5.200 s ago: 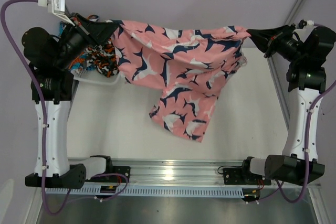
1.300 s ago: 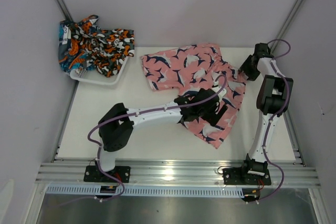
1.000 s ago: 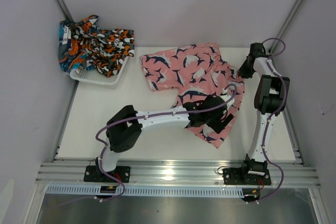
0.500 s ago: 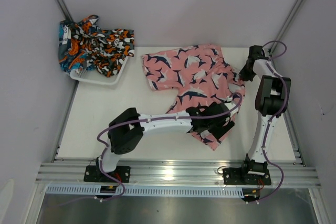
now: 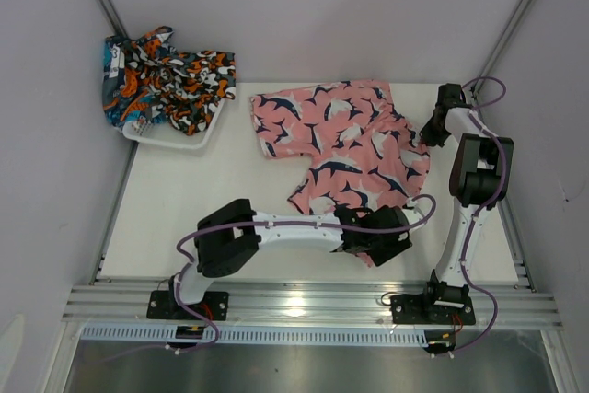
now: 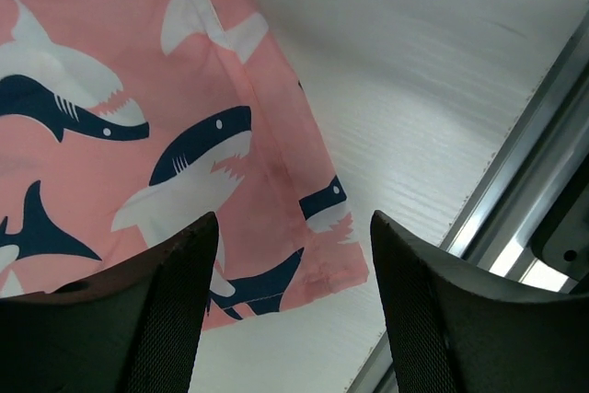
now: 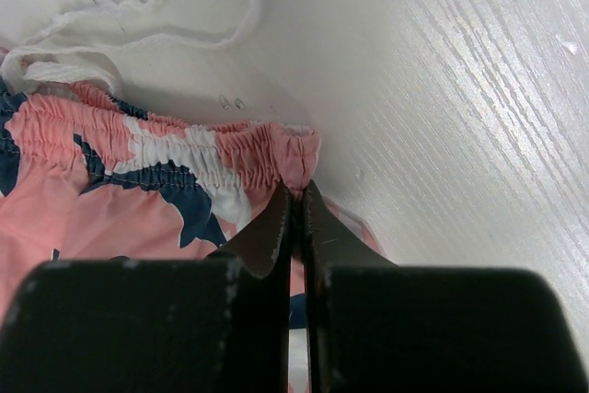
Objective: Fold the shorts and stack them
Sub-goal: Fold the shorts
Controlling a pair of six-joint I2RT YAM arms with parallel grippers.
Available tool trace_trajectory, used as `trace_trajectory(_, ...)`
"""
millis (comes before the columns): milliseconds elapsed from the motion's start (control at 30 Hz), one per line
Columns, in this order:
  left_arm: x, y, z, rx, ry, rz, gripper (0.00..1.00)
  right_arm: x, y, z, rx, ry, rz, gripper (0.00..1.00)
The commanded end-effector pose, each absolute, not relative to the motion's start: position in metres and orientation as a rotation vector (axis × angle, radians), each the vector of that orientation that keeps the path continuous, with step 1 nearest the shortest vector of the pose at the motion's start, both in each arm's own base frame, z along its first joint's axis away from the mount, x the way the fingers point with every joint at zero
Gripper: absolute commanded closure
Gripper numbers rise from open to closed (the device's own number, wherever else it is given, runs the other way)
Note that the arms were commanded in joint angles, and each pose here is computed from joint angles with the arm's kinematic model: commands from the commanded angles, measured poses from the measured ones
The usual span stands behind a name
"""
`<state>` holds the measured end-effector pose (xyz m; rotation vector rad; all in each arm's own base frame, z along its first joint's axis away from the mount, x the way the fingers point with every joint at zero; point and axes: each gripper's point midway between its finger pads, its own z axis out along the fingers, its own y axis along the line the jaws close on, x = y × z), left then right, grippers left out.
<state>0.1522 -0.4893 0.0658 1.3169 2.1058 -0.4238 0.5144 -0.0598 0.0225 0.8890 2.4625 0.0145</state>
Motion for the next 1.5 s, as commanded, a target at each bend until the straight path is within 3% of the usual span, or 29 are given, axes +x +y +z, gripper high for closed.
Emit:
trace_trajectory(0,0.154,-0.483,0.052,1.354,2.134,-0.411,0.30,0.504,-0.061,0.021,0.913,2.484,0.010,1.00)
trace_trajectory(233,0.156,-0.476,0.026,1.324,2.222,-0.374,0.32,0.503,-0.062,0.022,0.915,2.477,0.013,1.00)
trace_trajectory(367,0.155,-0.474,0.013,1.324,2.265,-0.389,0.47,0.503,-0.062,0.024,0.915,2.475,0.019,1.00)
trace_trajectory(433,0.151,-0.474,0.010,1.339,2.276,-0.409,0.62,0.502,-0.063,0.023,0.918,2.474,0.013,1.00)
trace_trajectory(467,0.149,-0.473,0.009,1.343,2.279,-0.412,0.77,0.501,-0.064,0.024,0.924,2.472,0.013,1.00)
trace_trajectory(533,0.147,-0.471,0.015,1.333,2.275,-0.418,0.99,0.500,-0.065,0.025,0.932,2.468,0.010,1.00)
trace_trajectory(767,0.119,-0.456,0.052,1.302,2.253,-0.553,1.00,0.481,-0.071,0.039,1.022,2.471,-0.038,1.00)
trace_trajectory(967,0.052,-0.448,0.075,1.390,2.222,-0.710,1.00,0.421,-0.081,0.057,1.166,2.538,-0.227,1.00)
trace_trajectory(1467,-0.074,-0.428,0.123,1.512,2.173,-1.049,1.00,0.304,-0.068,0.121,1.340,2.412,-0.076,1.00)
